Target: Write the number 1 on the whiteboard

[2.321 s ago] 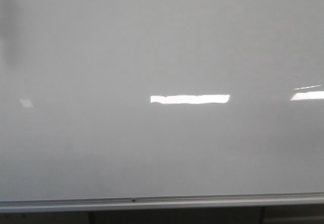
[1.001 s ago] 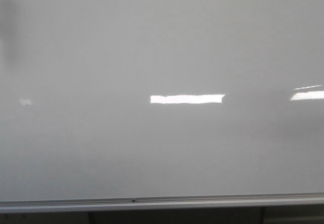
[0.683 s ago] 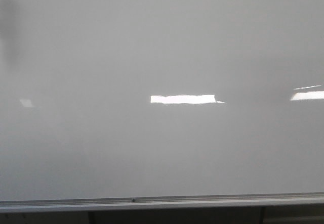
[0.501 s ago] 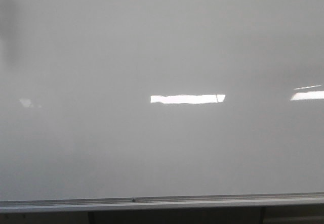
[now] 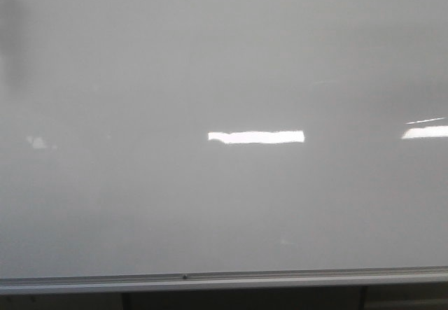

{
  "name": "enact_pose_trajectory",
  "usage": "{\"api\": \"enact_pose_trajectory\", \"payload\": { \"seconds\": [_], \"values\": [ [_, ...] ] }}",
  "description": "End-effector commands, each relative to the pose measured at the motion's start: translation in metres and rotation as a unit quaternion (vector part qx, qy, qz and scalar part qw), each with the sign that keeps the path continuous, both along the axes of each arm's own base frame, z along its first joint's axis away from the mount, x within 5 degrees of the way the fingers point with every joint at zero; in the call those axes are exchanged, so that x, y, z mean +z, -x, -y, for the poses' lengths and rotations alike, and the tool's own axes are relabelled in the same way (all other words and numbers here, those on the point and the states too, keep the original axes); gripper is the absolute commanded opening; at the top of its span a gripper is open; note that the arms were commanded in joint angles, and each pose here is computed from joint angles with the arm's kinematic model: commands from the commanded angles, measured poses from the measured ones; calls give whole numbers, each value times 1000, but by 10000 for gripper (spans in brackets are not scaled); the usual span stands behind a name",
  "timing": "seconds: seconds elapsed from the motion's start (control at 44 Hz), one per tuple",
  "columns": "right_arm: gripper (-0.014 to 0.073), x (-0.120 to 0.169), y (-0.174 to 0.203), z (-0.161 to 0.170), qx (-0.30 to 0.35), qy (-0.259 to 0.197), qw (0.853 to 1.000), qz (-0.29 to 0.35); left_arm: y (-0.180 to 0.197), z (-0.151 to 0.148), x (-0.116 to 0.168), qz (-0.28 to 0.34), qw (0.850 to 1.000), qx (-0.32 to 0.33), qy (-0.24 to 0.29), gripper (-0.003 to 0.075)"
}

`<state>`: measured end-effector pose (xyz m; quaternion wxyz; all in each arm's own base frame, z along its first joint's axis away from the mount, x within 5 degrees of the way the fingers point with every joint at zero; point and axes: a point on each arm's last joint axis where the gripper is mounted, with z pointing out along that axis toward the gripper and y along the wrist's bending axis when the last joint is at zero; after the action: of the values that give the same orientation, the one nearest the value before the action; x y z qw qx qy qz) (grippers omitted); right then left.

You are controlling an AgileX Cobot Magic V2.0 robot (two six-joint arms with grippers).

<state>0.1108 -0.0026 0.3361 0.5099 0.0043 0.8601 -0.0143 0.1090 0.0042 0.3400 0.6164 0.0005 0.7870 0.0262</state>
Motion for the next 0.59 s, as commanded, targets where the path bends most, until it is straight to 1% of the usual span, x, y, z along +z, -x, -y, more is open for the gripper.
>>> {"api": "enact_pose_trajectory", "payload": {
  "seconds": [0.0,0.137,0.273,0.341,0.387,0.41,0.432,0.478,0.501,0.523,0.569],
  "values": [
    [-69,6,-11,1,-1,1,1000,20,-8,1,9,25,1000,-3,6,-20],
    [-69,-7,-23,0,-1,1,1000,-9,-17,1,3,3,1000,-4,14,-19],
    [-63,-13,-32,0,0,1,1000,-22,-26,1,-5,-29,999,-4,17,-18],
    [-30,-15,-34,0,0,1,1000,-28,-30,1,-9,-46,999,-3,19,-4],
    [20,-15,-34,0,0,1,1000,-27,-33,1,-11,-54,998,-3,19,35],
    [65,-15,-34,0,0,1,1000,-27,-34,1,-12,-56,998,-3,19,64],
    [91,-15,-34,0,0,1,1000,-27,-35,1,-12,-59,998,-3,19,98],
    [197,-15,-34,0,0,1,1000,-27,-37,1,-14,-64,998,-3,19,192],
    [248,-15,-34,0,0,1,1000,-27,-37,1,-14,-65,998,-3,19,223],
    [302,-15,-34,0,0,1,1000,-25,-38,1,-13,-65,998,-3,19,284],
    [407,-14,-35,0,0,1,1000,-24,-39,1,-14,-67,998,-3,19,373]
  ]
}}
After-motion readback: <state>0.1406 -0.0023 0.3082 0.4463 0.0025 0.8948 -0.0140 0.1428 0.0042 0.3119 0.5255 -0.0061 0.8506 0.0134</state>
